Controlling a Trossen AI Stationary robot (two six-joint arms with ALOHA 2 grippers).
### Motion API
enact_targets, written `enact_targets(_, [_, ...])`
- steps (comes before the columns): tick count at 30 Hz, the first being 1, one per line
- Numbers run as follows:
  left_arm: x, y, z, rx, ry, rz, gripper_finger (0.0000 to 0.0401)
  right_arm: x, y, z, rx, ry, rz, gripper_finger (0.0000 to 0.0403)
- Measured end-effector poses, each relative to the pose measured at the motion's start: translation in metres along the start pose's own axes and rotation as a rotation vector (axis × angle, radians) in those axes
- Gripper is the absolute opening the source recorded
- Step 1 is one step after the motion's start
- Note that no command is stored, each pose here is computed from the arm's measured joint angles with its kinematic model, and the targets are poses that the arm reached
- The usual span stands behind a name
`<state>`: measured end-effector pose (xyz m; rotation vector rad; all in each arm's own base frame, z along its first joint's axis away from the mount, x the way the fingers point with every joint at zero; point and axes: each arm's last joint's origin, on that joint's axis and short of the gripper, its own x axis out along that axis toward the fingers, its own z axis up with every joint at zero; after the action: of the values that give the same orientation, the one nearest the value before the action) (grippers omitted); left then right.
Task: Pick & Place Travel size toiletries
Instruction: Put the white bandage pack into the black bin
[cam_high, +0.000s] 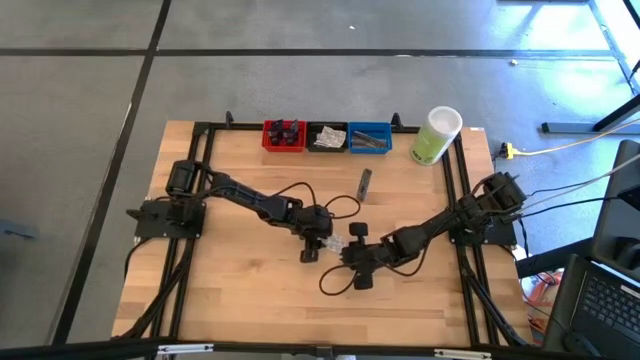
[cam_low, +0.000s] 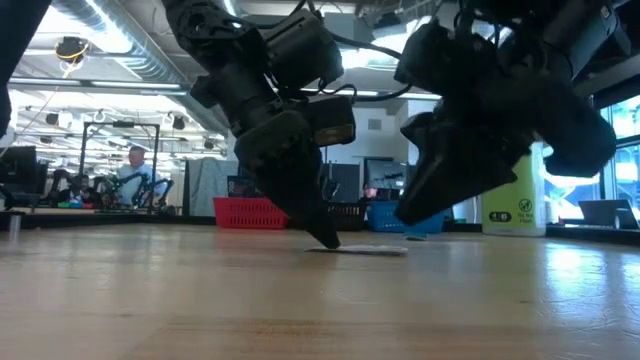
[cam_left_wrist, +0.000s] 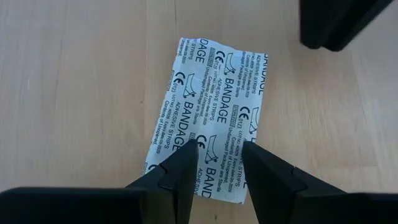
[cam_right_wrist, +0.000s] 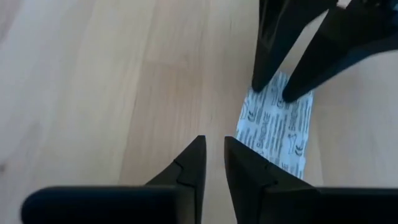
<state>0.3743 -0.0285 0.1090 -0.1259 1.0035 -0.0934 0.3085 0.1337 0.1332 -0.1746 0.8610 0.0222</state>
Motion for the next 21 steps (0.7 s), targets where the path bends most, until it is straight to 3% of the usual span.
enact_targets(7, [-0.001,0.007,0.001,-0.120,0.008,-0.062,0.0127,-0.001,0.002,-0.002,-0.023,0.010,-0.011,0.0082])
enact_targets(21, [-0.001,0.013,0.001,-0.154,0.007,-0.089,0.0127,0.012,0.019,-0.017,-0.187,0.036,-0.117,0.0073])
